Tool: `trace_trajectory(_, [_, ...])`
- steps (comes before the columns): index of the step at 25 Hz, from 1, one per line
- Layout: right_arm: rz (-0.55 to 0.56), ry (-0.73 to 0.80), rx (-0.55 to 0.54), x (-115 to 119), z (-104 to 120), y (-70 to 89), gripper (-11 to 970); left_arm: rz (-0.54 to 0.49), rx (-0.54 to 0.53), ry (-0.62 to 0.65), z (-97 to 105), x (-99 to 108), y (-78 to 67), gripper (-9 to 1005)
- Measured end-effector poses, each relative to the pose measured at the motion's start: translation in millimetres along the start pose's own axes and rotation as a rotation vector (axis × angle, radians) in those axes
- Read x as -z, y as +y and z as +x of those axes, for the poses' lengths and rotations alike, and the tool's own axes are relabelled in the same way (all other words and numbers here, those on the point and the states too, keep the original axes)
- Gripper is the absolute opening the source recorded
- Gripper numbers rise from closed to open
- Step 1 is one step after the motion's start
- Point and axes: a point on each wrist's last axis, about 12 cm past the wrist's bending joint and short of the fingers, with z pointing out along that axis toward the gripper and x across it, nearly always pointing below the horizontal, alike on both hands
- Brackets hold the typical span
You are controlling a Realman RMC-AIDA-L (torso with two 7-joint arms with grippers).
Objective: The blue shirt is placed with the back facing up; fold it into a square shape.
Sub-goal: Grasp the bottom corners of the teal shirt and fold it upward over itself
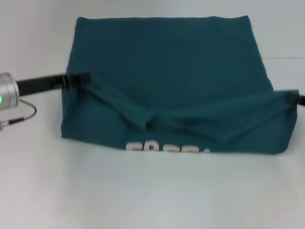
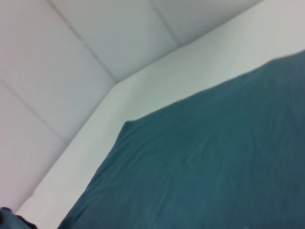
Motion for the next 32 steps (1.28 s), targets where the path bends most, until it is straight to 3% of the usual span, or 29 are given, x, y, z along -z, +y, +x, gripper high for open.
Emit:
trace_trajectory(7, [0.112, -0.043, 0.097, -48, -29, 3.1, 55, -0.116, -0.015, -0.179, -16, -16, 9.7, 143])
trace_trajectory(17, [0.269, -0.105, 0.246, -110, -66, 22.5, 65, -0.225, -0.114, -0.257, -24, -55, 2.5, 152])
trace_trajectory(32, [0.343, -0.106, 0.250, -121, -56, 18.2, 111, -0.272, -0.118, -0.259, -10, -71, -1.9, 166])
